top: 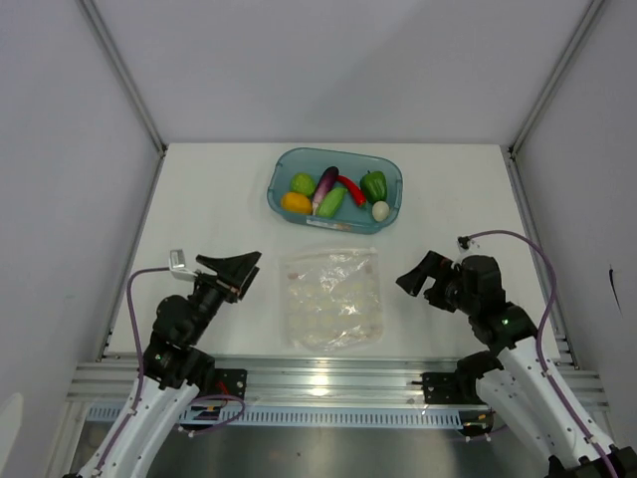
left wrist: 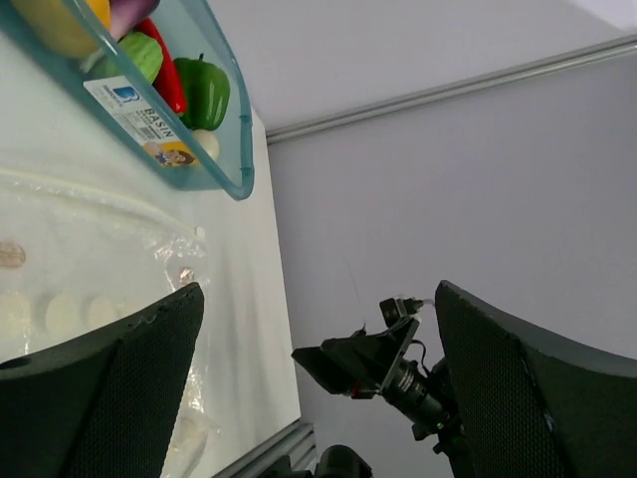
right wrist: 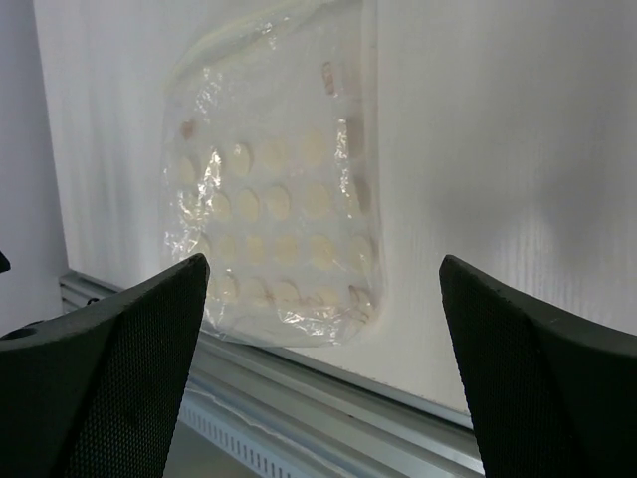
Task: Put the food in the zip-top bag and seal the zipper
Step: Pick up the zipper food storage bag at the center of the board.
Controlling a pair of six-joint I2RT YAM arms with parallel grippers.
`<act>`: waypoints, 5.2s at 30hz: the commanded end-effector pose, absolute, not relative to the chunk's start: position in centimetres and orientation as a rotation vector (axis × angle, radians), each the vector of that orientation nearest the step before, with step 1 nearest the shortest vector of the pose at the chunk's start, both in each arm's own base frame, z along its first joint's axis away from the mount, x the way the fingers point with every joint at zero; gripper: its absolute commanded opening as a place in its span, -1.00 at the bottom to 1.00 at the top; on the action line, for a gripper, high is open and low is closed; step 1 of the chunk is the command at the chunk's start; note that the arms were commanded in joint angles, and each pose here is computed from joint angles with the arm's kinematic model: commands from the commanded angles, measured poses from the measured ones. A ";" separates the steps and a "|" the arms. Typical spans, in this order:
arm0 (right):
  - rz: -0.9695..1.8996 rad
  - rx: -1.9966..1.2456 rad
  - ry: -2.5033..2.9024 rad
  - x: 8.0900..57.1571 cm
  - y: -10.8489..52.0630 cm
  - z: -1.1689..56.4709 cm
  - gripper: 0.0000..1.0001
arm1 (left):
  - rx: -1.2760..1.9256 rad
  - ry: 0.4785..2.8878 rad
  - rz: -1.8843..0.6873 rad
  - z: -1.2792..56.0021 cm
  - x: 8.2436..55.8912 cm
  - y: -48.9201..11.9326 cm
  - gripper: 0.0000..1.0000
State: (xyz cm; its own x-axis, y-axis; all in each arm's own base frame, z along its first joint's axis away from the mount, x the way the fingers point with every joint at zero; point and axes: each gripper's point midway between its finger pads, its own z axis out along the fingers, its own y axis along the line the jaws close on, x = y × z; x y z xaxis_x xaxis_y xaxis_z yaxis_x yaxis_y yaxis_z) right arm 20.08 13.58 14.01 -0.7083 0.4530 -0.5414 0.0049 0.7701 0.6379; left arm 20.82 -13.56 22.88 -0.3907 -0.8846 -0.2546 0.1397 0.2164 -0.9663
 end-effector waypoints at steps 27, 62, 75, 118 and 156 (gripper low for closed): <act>0.960 0.153 2.315 32.4 20.3 7.3 0.79 | -0.432 2.080 -1.188 21.2 20.0 -17.4 0.95; 0.878 -0.438 1.977 27.6 27.2 12.2 -1.00 | -0.756 2.480 -1.320 18.8 20.4 -20.9 0.48; 0.737 -0.565 1.661 23.7 25.3 20.0 -1.00 | -0.925 2.475 -1.506 21.4 20.7 -22.6 0.60; 0.627 -0.944 1.390 18.2 30.0 28.5 -1.00 | -1.205 2.600 -1.444 22.7 23.8 -22.4 0.68; 0.621 -0.867 1.648 18.5 31.8 26.7 -0.24 | -0.822 2.519 -1.172 22.6 25.9 -19.8 -0.99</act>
